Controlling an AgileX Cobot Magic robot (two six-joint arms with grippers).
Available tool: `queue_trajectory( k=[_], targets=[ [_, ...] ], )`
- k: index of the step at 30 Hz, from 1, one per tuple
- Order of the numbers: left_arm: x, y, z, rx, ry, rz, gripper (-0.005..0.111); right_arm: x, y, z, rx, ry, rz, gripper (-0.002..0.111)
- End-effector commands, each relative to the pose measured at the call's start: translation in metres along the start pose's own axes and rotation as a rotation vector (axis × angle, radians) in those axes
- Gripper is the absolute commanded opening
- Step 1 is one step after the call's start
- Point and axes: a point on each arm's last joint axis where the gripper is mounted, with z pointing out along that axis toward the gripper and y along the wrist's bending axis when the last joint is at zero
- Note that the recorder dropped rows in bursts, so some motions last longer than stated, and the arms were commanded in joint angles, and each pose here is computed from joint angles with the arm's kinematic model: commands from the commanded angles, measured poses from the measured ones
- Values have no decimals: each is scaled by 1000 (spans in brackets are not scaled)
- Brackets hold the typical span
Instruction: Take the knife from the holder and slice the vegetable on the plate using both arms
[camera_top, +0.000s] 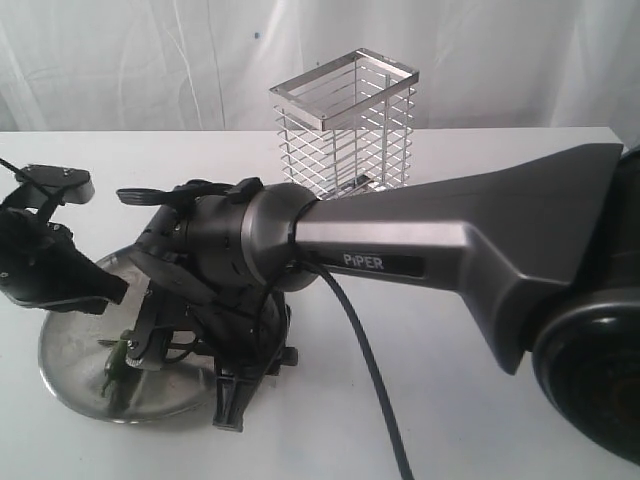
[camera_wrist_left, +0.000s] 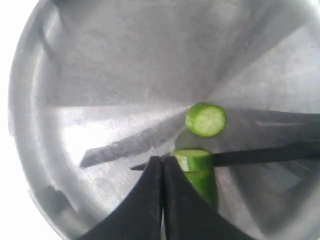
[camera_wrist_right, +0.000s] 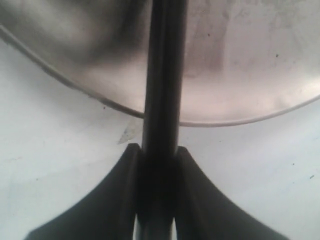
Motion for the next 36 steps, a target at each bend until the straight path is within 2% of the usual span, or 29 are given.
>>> queue_trajectory(
  k=[1, 5, 22, 36],
  targets=[
    [16, -5, 2, 40, 82, -5, 0, -5, -7, -10, 0, -46, 20, 0],
    [30, -2, 15, 18, 105, -23, 0, -6, -8, -12, 2, -57, 23, 0],
    [33, 0, 28, 21, 131, -50, 0, -10, -4, -4, -25, -67, 8, 0],
    [32, 0, 28, 24, 127, -60, 0, -14, -8, -2, 7, -69, -12, 0]
  ],
)
